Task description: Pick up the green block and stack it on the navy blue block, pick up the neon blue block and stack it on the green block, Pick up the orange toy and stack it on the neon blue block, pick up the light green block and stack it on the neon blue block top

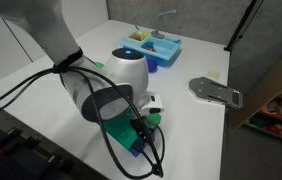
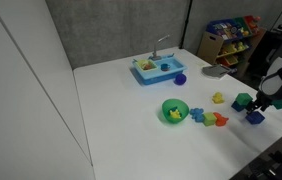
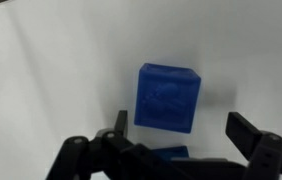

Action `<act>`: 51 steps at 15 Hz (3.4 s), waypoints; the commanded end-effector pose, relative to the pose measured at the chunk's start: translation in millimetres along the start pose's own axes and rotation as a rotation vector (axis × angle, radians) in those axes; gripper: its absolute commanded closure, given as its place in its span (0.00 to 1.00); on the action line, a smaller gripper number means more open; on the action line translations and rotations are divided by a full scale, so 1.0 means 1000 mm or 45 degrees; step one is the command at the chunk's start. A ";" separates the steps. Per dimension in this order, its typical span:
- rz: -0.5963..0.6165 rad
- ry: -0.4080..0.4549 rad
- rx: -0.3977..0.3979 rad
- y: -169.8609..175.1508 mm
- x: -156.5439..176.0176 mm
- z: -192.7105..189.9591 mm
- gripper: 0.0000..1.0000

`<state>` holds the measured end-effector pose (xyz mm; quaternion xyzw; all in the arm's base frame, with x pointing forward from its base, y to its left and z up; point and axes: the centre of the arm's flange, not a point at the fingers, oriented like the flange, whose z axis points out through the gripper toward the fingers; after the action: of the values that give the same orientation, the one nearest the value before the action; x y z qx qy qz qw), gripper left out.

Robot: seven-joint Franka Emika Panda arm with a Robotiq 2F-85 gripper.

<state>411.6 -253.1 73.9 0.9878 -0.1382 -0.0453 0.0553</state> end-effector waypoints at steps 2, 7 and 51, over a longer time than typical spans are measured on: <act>-0.011 0.017 -0.005 0.014 -0.004 0.013 0.00; -0.012 0.004 0.009 0.013 -0.002 0.030 0.00; -0.012 0.036 -0.019 0.017 0.079 -0.103 0.72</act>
<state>484.4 -278.4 176.9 0.9897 -0.1287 -0.0161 0.0605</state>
